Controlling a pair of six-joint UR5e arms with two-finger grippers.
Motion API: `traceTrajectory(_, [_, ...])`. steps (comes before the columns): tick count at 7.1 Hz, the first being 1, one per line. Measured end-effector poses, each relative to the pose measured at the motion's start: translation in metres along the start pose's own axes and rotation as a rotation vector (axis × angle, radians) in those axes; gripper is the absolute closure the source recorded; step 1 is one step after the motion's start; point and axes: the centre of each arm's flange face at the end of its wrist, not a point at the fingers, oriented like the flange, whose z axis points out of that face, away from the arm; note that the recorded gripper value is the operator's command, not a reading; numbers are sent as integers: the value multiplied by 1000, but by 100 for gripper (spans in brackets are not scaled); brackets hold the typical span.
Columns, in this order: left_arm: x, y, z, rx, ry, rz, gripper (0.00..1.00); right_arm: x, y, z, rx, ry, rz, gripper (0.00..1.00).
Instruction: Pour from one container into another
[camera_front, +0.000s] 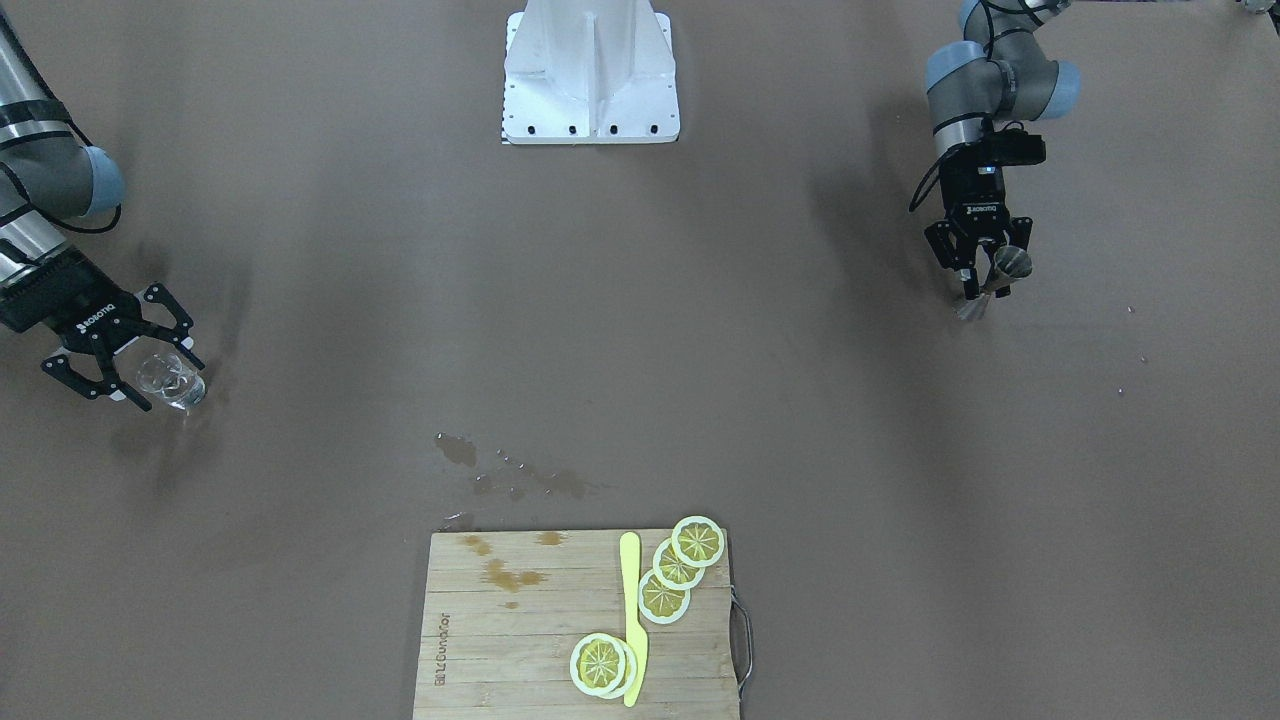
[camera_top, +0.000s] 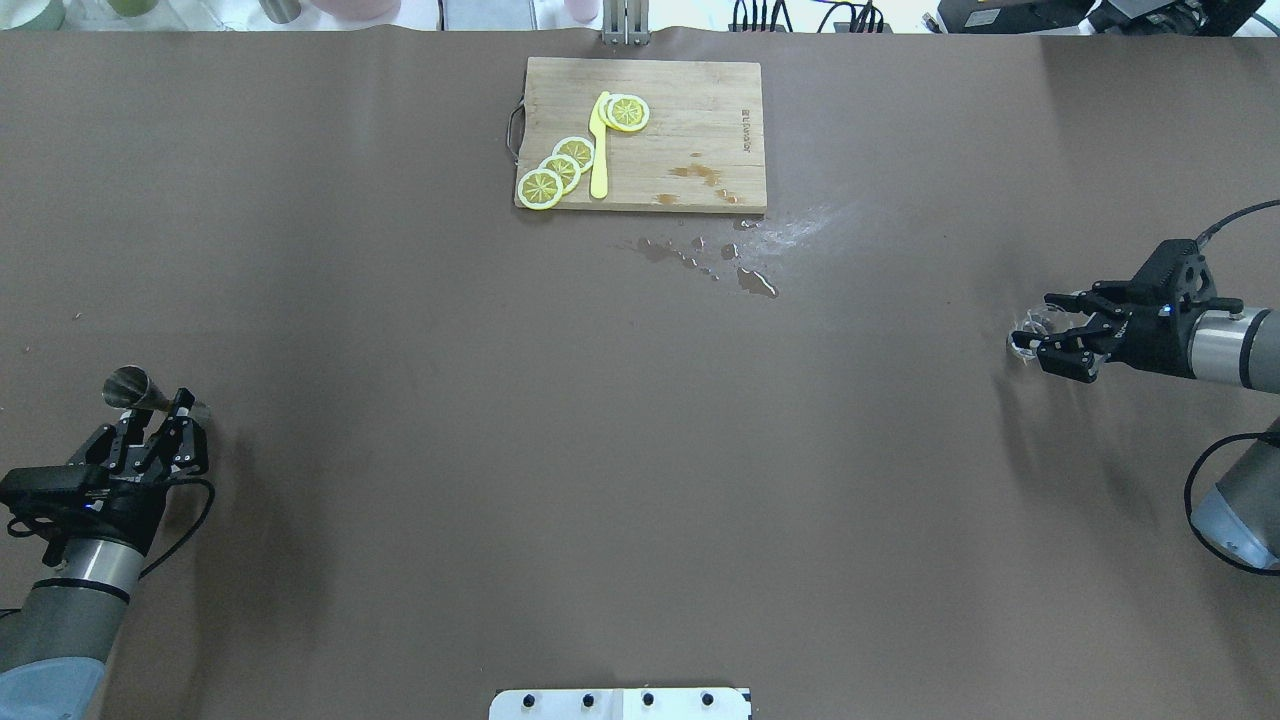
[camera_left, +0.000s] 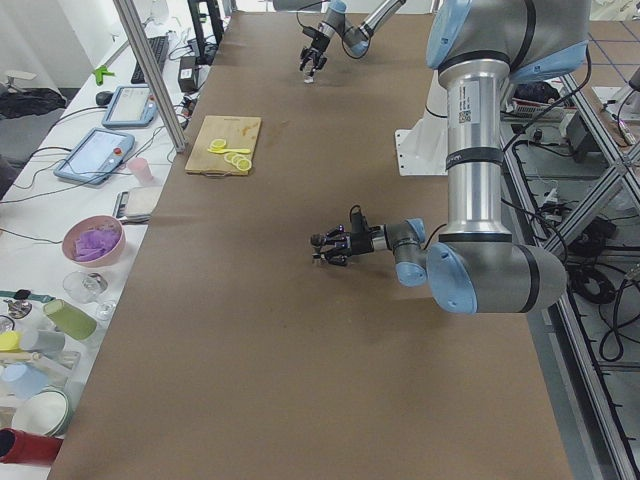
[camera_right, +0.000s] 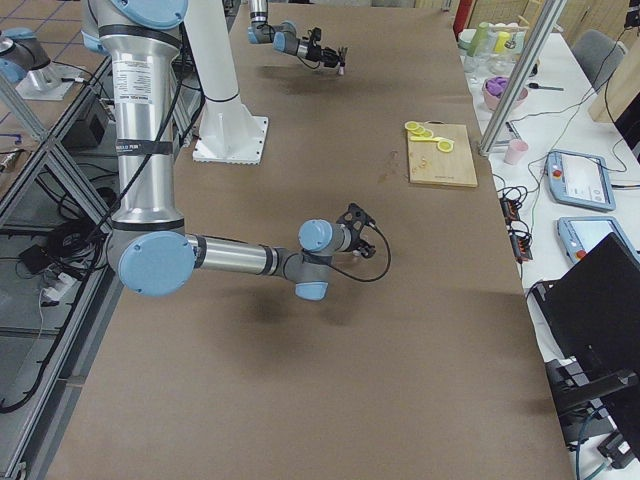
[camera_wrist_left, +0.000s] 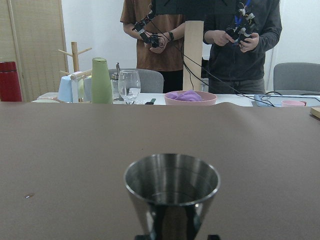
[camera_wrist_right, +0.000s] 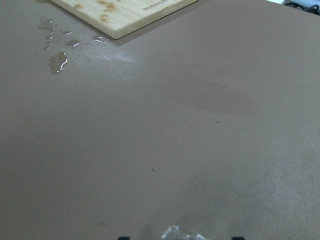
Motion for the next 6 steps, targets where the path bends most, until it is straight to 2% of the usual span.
traceTrajectory(2, [-5,3,1,1,0,-3,55,5,4,5,1,4,0,28])
traceTrajectory(3, [-5,3,1,1,1,-4,55,6,5,8,-1,5,1,54])
traceTrajectory(4, [-5,3,1,4,2,-5,55,7,5,9,-1,7,2,65])
traceTrajectory(5, [-4,2,1,11,3,-7,57,7,4,8,-1,7,3,93])
traceTrajectory(6, [-3,1,1,14,3,-8,64,8,3,8,1,7,4,100])
